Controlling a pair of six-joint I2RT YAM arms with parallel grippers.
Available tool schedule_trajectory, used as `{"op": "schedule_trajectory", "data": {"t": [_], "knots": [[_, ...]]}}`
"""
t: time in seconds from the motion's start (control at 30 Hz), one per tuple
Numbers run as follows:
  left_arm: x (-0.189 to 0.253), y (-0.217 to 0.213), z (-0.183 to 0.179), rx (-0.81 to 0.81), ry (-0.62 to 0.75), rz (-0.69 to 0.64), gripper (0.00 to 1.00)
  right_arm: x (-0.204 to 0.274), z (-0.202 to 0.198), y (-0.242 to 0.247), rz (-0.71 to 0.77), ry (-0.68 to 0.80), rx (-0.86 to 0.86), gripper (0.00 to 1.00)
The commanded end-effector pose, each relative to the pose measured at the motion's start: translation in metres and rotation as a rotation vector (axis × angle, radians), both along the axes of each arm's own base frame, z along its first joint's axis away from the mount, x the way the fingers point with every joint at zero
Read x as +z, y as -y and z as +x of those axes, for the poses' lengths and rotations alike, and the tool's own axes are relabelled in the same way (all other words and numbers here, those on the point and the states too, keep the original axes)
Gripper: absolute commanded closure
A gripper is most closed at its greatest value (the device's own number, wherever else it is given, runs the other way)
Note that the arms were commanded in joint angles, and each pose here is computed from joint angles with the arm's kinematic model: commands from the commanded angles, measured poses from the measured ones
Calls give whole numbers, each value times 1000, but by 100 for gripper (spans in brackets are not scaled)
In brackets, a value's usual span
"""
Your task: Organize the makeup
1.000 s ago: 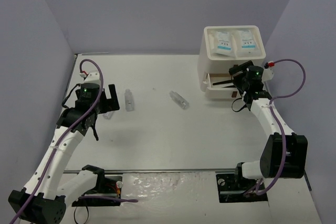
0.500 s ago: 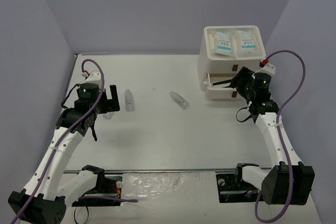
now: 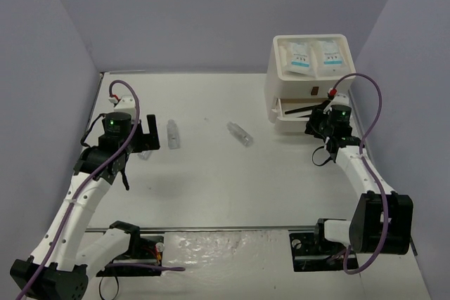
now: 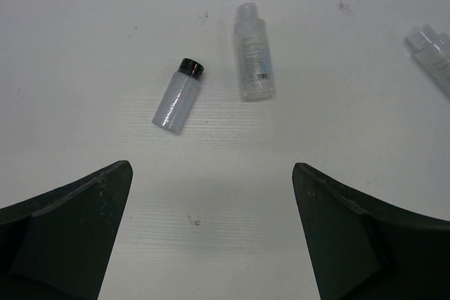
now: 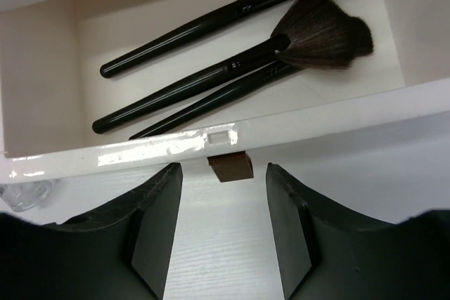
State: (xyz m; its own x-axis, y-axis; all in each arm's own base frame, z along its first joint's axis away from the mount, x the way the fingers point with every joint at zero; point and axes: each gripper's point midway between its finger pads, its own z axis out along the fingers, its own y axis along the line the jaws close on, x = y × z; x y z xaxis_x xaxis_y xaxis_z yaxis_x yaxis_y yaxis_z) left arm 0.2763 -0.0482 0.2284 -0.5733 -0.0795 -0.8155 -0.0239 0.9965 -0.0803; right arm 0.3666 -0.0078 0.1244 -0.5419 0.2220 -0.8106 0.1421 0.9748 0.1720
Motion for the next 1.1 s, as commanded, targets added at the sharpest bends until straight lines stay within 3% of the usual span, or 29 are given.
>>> {"op": "schedule_trajectory", "data": {"t": [0.0,0.3,0.63,0.77,1.07], "knots": [[19,-1,11,9,78,-7,3,17,22,12,-39,113,-8,57],[17,-1,11,11,74,-8,3,11,28,11,-36,112,16,67],[15,-2,10,11,70,-7,3,29,39,12,-62,165,35,95],[14,-2,11,14,68,-7,3,36,46,12,-66,178,43,100],[13,-2,11,15,62,-5,3,47,60,10,-62,230,60,100]]}}
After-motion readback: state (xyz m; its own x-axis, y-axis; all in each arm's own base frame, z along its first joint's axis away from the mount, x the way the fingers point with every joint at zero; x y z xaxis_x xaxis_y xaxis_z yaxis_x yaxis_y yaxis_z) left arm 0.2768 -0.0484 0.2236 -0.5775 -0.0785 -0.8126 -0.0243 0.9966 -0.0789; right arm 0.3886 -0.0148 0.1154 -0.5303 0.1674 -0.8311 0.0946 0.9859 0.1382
